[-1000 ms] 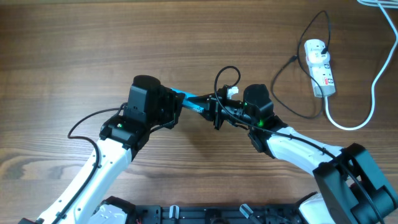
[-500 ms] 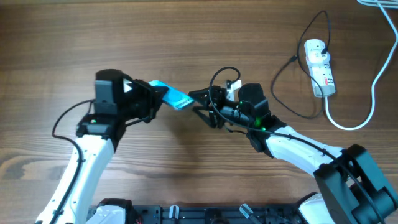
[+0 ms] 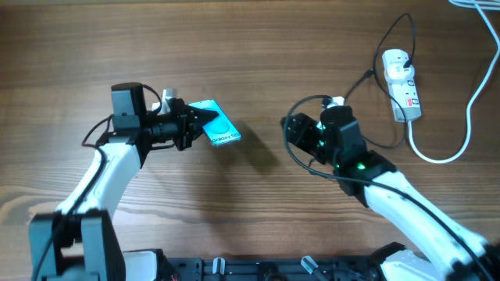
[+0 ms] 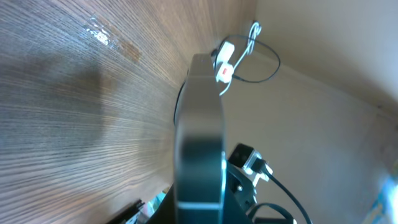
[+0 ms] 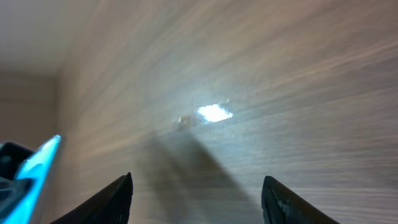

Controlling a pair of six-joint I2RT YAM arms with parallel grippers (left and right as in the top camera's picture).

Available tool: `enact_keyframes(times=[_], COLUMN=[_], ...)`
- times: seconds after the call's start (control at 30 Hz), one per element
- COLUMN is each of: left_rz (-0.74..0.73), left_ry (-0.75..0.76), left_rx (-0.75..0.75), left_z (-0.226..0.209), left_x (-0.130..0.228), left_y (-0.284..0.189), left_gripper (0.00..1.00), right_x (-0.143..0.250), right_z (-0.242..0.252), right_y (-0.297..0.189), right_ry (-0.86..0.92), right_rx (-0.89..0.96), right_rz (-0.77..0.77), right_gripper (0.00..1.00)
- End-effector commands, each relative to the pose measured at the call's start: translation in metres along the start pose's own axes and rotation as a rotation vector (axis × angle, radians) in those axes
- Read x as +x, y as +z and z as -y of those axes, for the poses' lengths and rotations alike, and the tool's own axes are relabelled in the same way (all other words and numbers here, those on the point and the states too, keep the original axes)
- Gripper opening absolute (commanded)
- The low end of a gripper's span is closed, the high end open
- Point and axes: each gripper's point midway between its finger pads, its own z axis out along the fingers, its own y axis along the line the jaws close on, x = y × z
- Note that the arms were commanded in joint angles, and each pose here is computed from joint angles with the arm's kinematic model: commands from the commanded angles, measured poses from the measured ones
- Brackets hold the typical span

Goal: Plug charger to phone and switch on socket
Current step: 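Release the phone from the right gripper and move it toward the power strip, then grasp the black USB-C cable end near the power strip with the right gripper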

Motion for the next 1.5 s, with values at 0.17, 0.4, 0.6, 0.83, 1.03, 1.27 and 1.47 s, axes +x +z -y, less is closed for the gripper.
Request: enact_keyframes(times=[0.17,0.4,0.6,0.83,1.03,1.27,1.47], left_rz=[-0.118,-0.163,-0.187,-0.188,-0.188,-0.188,-0.187], left_ry=[0.071,0.147,0.157,0.156,0.156,0.157,0.157], left_rx=[0.033,0.040,0.031,0.031,0.031,0.031,0.031], left_z=[0.005,0.012,0.012,0.012,0.011,0.012,0.011], left_x=[0.017,0.033,0.041,0.041,0.041,0.041,0.041], left_y=[0.014,0.028,0.034,0.034,0.034,0.034,0.034], left_gripper=[0.04,0.04,0.04,0.04,0.04,0.04,0.04], right_x=[-0.075,-0.115,-0.132,-0.158,-0.171,-0.172,-0.178], right_z=[0.038,0.080,0.119,0.133,0.145,0.152,0.156], right_y=[-0.075,-0.089,-0.069,-0.025,0.010,0.046,0.054], right_ry=[-0.034,0.043,0.073,0.099,0.104,0.185,0.180], right_rx=[0.385,0.499,0.581,0.569,0.609,0.555,0.551], right_rz=[0.278,0.332,0.301,0.213,0.179,0.178,0.204], right_gripper=[0.62,0.61,0.62,0.63,0.63,0.61,0.61])
